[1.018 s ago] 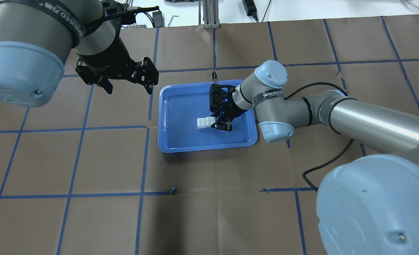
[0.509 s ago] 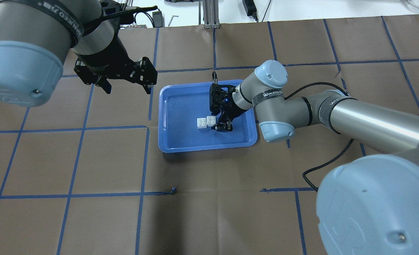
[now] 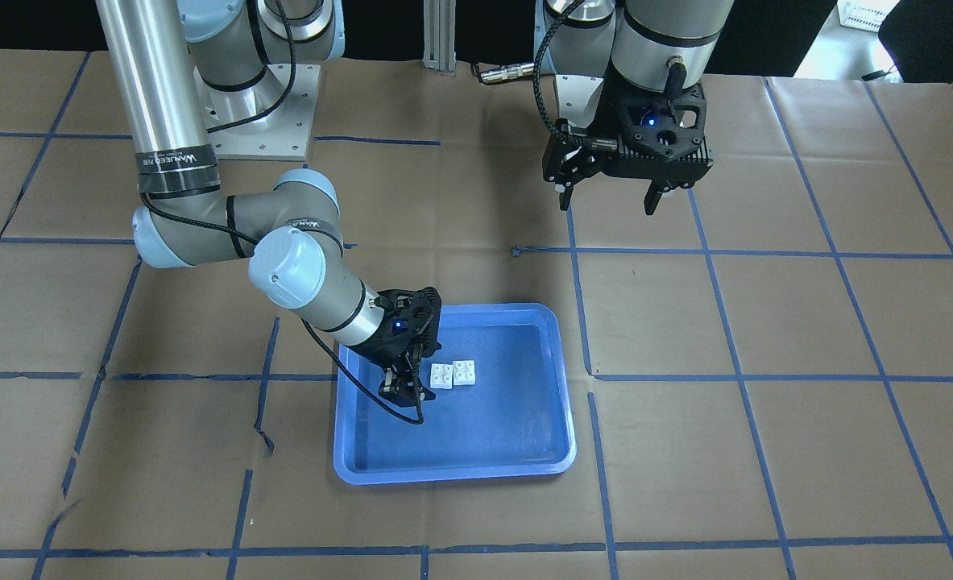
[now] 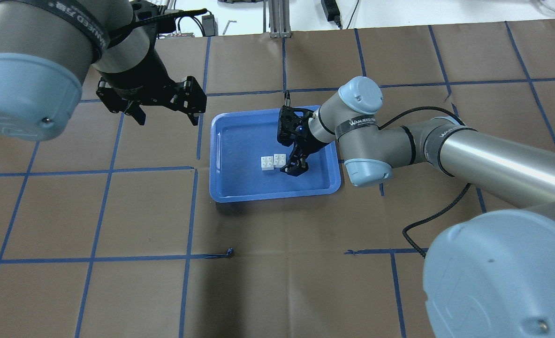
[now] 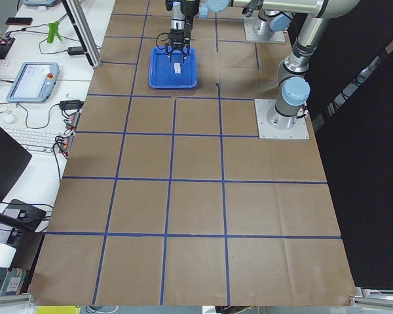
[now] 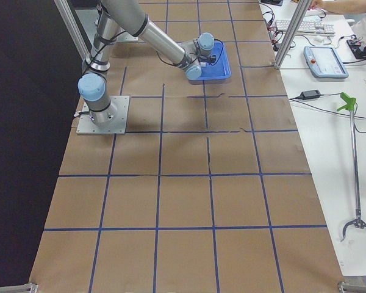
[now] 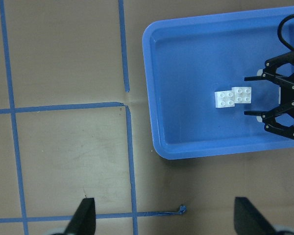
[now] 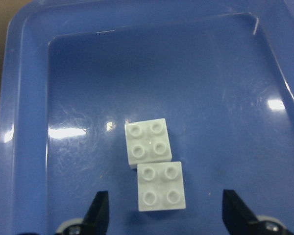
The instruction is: Assemble white blocks and place on blue tray
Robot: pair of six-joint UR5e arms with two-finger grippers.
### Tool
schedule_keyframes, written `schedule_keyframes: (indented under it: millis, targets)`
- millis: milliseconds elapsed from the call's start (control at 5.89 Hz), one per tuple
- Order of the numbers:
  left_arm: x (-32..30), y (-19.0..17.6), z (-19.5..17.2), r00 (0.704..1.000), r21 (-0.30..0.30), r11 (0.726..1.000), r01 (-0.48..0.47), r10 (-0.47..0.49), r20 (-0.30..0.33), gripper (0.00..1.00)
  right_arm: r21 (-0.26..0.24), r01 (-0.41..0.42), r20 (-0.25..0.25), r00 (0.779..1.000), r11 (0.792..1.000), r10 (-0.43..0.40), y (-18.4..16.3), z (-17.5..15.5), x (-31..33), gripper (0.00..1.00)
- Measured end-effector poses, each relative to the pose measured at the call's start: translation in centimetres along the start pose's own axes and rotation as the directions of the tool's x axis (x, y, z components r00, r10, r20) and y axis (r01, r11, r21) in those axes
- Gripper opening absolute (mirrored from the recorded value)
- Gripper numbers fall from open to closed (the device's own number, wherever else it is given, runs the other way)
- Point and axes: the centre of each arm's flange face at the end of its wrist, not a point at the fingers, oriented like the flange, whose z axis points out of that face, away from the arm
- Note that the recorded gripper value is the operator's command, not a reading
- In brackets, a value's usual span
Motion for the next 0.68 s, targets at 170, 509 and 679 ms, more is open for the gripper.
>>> schedule_keyframes:
  millis: [170,509,679]
  targets:
    - [0.0,0.0,0.0,1.0,0.0,1.0,0.0,0.0,-0.001,0.99,-0.035,-0.102,-0.023,0.995,0.994,0.101,-0.5,-2.0,-0.2,1.0]
    - [0.1,0.0,0.0,1.0,0.0,1.0,-0.001,0.001,-0.001,0.99,-0.157,-0.359,-0.069,0.933,0.92,0.352,-1.0,-7.3,-1.2,1.0]
    - [0.1,0.0,0.0,1.0,0.0,1.0,-0.001,0.001,-0.001,0.99,-0.221,-0.466,-0.117,0.885,0.857,0.451,-1.1,-10.2,-2.0,1.0]
